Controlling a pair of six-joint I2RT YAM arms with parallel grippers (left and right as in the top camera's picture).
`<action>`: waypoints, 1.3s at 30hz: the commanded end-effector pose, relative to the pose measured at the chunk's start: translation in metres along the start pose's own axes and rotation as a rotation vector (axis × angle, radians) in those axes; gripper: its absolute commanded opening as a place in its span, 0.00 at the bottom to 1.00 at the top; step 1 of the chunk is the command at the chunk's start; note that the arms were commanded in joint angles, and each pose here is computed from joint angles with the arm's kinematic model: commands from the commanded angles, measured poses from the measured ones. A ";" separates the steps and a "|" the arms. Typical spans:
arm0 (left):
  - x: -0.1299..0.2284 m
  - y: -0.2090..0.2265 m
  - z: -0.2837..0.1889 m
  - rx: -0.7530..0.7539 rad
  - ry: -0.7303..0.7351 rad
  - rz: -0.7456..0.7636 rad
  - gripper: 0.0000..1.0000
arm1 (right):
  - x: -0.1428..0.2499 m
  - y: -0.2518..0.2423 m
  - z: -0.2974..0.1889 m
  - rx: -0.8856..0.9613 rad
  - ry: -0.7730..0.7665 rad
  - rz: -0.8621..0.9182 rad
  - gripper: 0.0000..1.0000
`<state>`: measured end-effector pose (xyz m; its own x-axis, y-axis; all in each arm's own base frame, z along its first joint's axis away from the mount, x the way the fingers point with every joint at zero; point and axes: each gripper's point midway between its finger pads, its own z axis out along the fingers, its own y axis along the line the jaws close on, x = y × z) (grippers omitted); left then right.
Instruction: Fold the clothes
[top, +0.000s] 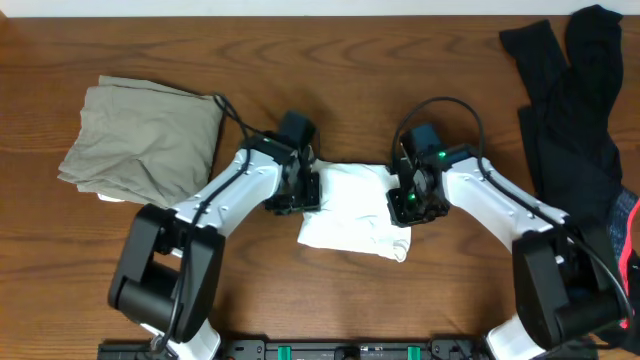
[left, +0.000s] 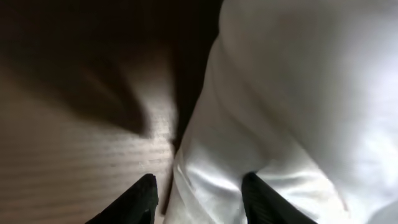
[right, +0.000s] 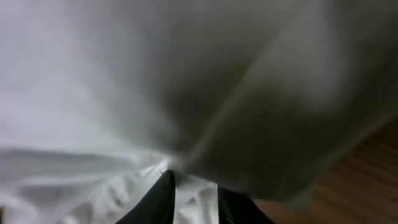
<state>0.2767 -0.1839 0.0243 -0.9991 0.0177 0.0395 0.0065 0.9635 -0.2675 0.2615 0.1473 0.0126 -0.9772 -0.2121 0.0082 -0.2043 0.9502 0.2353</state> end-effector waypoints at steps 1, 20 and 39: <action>0.017 -0.003 0.006 -0.011 0.065 0.030 0.47 | -0.001 -0.015 0.008 0.084 0.000 0.051 0.22; 0.085 0.004 -0.014 -0.153 0.255 0.059 0.29 | -0.099 0.000 -0.022 0.060 -0.401 -0.028 0.32; -0.080 0.015 -0.099 -0.111 -0.516 0.151 0.72 | -0.041 0.045 -0.111 -0.044 -0.404 -0.096 0.29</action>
<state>0.3464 -0.1533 0.1241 -0.8827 0.0272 -0.4691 0.1143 0.9808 -0.1583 0.3116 0.1640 0.1528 -0.8565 -0.1899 -0.4799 -0.3247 0.9210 0.2151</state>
